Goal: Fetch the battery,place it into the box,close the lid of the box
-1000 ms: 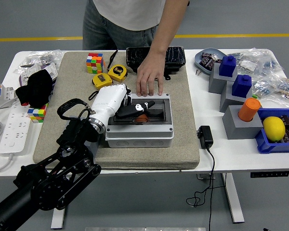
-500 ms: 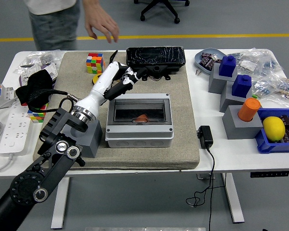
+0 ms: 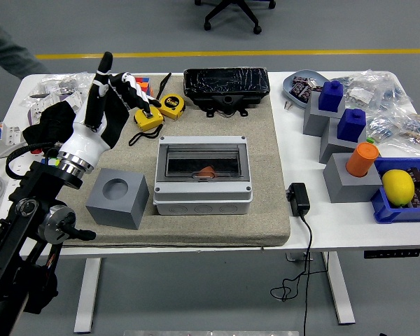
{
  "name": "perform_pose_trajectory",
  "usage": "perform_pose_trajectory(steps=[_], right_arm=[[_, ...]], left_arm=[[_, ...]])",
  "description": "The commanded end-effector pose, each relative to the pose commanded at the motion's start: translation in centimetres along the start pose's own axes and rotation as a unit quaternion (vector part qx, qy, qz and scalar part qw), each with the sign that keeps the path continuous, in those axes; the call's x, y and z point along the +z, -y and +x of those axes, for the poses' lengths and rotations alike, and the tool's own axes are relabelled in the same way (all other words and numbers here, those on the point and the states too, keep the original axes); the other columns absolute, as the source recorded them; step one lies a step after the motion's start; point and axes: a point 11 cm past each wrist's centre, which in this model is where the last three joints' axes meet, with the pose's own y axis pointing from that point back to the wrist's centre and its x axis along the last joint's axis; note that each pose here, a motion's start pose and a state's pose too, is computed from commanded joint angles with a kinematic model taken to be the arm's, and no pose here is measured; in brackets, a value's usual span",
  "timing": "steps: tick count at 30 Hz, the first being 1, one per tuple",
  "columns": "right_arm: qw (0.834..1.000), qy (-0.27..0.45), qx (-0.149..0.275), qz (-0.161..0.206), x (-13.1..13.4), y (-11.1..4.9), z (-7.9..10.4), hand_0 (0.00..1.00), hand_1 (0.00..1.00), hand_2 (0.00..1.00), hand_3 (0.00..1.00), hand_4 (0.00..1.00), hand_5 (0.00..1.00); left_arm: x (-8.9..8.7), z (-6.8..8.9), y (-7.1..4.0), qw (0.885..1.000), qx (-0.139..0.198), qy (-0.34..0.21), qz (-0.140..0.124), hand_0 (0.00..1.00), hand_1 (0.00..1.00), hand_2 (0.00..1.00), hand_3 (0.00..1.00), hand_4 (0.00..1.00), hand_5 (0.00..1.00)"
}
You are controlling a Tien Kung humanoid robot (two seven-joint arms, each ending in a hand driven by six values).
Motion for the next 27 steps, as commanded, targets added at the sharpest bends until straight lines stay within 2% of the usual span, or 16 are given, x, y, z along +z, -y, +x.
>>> perform_pose_trajectory(steps=[5,6,11,12,15,16,17,18,21,23,24,25,27], right_arm=[[1.0,-0.002,0.001,0.0,0.0,0.0,0.1,0.828,0.726,0.667,0.643,0.998,0.842],[1.0,-0.002,0.001,0.0,-0.1,0.0,0.1,0.828,0.726,0.667,0.643,0.998,0.842],[1.0,-0.003,0.0,0.001,-0.1,0.0,0.0,0.828,0.726,0.667,0.643,0.998,0.842],[1.0,-0.004,-0.001,0.001,-0.1,0.0,-0.1,0.828,0.726,0.667,0.644,0.998,0.843],[1.0,-0.005,-0.001,0.0,0.0,0.0,-0.1,0.828,0.726,0.667,0.644,0.998,0.843],[1.0,-0.005,-0.001,-0.001,0.1,0.0,-0.1,0.828,0.726,0.667,0.644,0.998,0.843],[1.0,-0.004,-0.001,-0.001,0.1,0.0,-0.1,0.828,0.726,0.667,0.644,0.998,0.843],[1.0,-0.003,-0.001,-0.001,0.1,0.0,-0.1,0.86,0.749,0.686,0.647,0.998,0.844],[1.0,0.003,0.0,0.001,0.1,0.0,0.0,0.86,0.749,0.686,0.647,0.998,0.844],[1.0,0.006,0.001,0.003,0.1,0.0,0.0,0.86,0.749,0.686,0.647,0.998,0.844],[1.0,0.008,0.002,0.004,0.0,0.0,0.0,0.863,0.78,0.732,0.693,0.998,0.848],[1.0,0.009,0.003,0.004,0.0,0.0,0.1,0.863,0.78,0.732,0.693,0.998,0.848],[1.0,0.014,0.009,0.006,-0.1,0.0,0.2,0.863,0.78,0.732,0.693,0.998,0.848]], left_arm=[[0.6,0.9,-0.6,0.994,0.015,-0.107,-0.03,0.7,0.738,0.692,0.588,0.998,0.998],[0.8,1.1,-0.8,0.991,0.018,-0.126,-0.037,0.812,0.872,0.836,0.781,0.998,0.998],[1.2,2.0,-1.4,0.972,0.033,-0.222,-0.067,0.812,0.872,0.836,0.781,0.998,0.998],[1.4,2.4,-1.6,0.966,0.042,-0.242,-0.075,0.892,0.972,0.979,0.928,0.998,0.998],[1.6,3.6,-2.0,0.951,0.067,-0.287,-0.088,0.892,0.972,0.979,0.928,0.998,0.998],[1.7,4.0,-2.2,0.952,0.077,-0.283,-0.088,0.892,0.972,0.979,0.928,0.998,0.998],[1.7,4.5,-2.4,0.957,0.092,-0.261,-0.084,0.892,0.972,0.979,0.928,0.998,0.998],[1.7,4.9,-2.6,0.962,0.109,-0.239,-0.078,0.925,0.998,0.998,0.998,0.998,0.998],[1.4,5.9,-3.0,0.971,0.148,-0.18,-0.052,0.925,0.998,0.998,0.998,0.998,0.998],[0.9,6.7,-3.4,0.972,0.184,-0.139,-0.029,0.925,0.998,0.998,0.998,0.998,0.998],[0.7,7.0,-3.5,0.972,0.198,-0.121,-0.02,0.938,0.998,0.998,0.998,0.998,0.998],[0.3,7.7,-3.8,0.97,0.22,-0.1,-0.005,0.938,0.998,0.998,0.998,0.998,0.998],[-0.2,8.5,-4.1,0.969,0.24,-0.06,0.013,0.938,0.998,0.998,0.998,0.998,0.998]])
